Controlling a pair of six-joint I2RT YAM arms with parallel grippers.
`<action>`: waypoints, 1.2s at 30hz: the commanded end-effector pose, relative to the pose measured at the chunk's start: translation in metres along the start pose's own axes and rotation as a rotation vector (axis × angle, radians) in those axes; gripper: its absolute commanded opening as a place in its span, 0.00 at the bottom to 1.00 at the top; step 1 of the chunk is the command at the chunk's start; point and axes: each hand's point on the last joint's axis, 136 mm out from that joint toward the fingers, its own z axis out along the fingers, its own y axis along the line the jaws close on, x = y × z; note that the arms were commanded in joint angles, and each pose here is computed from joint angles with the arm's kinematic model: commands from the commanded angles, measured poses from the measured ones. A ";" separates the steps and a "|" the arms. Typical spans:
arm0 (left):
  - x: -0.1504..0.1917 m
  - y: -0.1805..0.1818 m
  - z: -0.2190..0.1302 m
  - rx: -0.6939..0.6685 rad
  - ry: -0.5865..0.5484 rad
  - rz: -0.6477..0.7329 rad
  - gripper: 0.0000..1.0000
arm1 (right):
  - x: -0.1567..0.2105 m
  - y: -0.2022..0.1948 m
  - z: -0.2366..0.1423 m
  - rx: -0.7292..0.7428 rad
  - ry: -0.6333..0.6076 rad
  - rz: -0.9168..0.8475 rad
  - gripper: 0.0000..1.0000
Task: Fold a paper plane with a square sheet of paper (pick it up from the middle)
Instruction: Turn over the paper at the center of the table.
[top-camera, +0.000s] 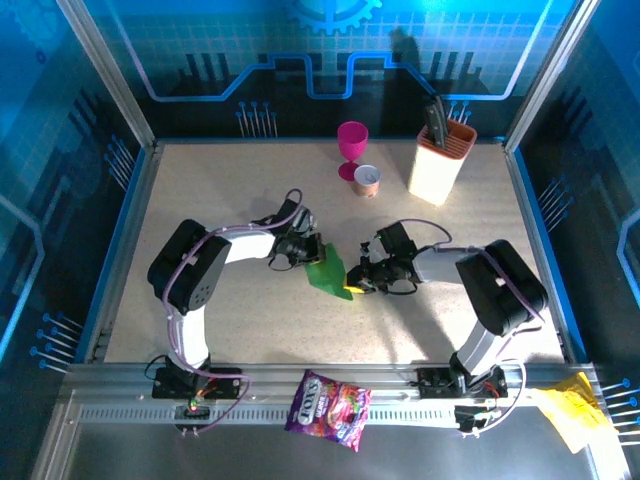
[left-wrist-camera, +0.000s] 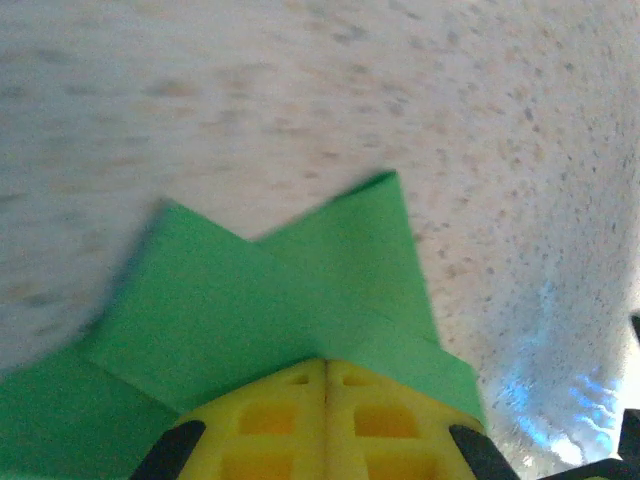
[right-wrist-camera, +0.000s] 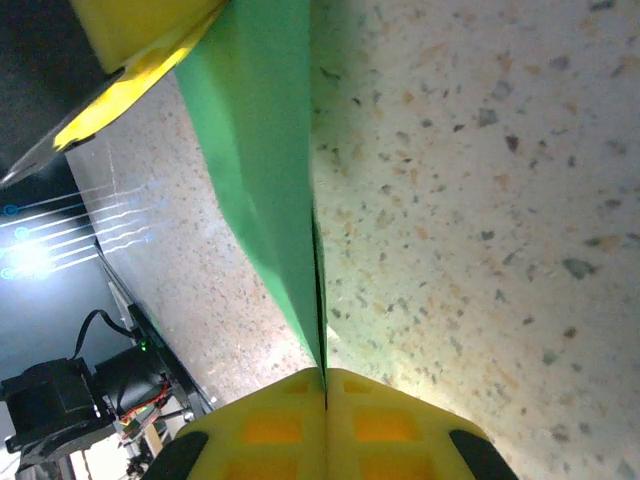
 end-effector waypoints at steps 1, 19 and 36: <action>-0.041 -0.004 -0.042 0.114 -0.144 -0.199 0.00 | -0.006 0.019 -0.030 0.001 -0.053 -0.022 0.00; -0.067 0.001 -0.093 0.260 -0.247 -0.350 0.09 | -0.010 -0.009 -0.227 1.198 -0.226 -0.267 0.00; -0.037 0.019 -0.143 0.187 -0.326 -0.399 0.06 | 0.022 -0.025 -0.072 1.477 0.080 -0.512 0.21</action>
